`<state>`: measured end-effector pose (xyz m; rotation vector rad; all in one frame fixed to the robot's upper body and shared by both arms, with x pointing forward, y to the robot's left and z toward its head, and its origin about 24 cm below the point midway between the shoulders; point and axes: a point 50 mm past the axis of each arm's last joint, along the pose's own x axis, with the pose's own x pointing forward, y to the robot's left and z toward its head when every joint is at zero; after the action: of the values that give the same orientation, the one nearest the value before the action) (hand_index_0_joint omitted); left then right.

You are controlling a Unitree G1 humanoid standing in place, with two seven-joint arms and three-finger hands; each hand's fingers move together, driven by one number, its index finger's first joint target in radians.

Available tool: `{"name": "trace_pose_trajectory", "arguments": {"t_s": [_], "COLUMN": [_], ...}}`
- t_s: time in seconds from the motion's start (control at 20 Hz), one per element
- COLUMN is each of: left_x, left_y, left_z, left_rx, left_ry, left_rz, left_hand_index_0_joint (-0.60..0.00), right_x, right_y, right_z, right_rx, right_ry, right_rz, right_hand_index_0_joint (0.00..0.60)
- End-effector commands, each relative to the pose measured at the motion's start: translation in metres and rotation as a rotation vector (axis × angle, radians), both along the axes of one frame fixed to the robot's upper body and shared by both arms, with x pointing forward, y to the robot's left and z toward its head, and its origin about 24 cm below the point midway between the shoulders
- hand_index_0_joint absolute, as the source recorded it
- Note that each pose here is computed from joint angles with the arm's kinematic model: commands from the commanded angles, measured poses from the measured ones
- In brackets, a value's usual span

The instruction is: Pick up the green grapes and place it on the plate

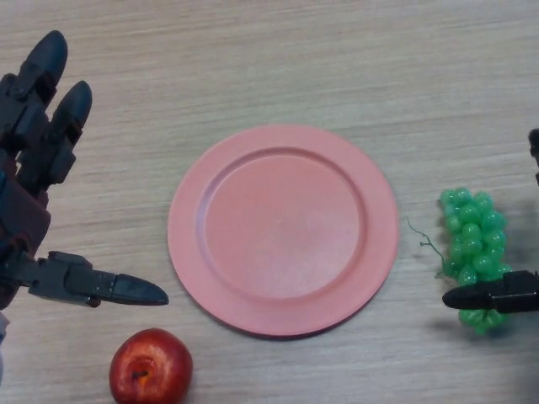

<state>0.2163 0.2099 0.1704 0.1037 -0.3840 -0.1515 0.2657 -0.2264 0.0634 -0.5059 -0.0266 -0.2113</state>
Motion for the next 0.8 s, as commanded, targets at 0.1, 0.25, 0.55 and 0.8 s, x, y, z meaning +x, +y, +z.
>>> {"name": "trace_pose_trajectory", "arguments": {"t_s": [0.1, 0.25, 0.55, 0.8], "left_x": [-0.013, -0.013, -0.013, -0.014], "left_y": [0.002, 0.003, 0.009, 0.012], "left_z": [0.031, 0.031, 0.031, 0.031], "left_rx": [0.063, 0.060, 0.047, 0.048], "left_ry": [-0.224, -0.225, -0.238, -0.257], "left_rz": [0.003, 0.002, 0.022, 0.048], "left_hand_index_0_joint": [0.000, 0.000, 0.000, 0.000], "right_x": [0.015, 0.020, 0.024, 0.021], "right_y": [0.003, 0.007, 0.013, 0.017], "right_z": [0.035, 0.032, 0.017, 0.058], "right_rx": [-0.119, -0.134, -0.440, -0.449], "right_ry": [-0.211, -0.204, -0.103, -0.193], "right_rz": [0.010, 0.013, 0.125, 0.140], "right_hand_index_0_joint": [0.000, 0.049, 0.600, 0.600]}}
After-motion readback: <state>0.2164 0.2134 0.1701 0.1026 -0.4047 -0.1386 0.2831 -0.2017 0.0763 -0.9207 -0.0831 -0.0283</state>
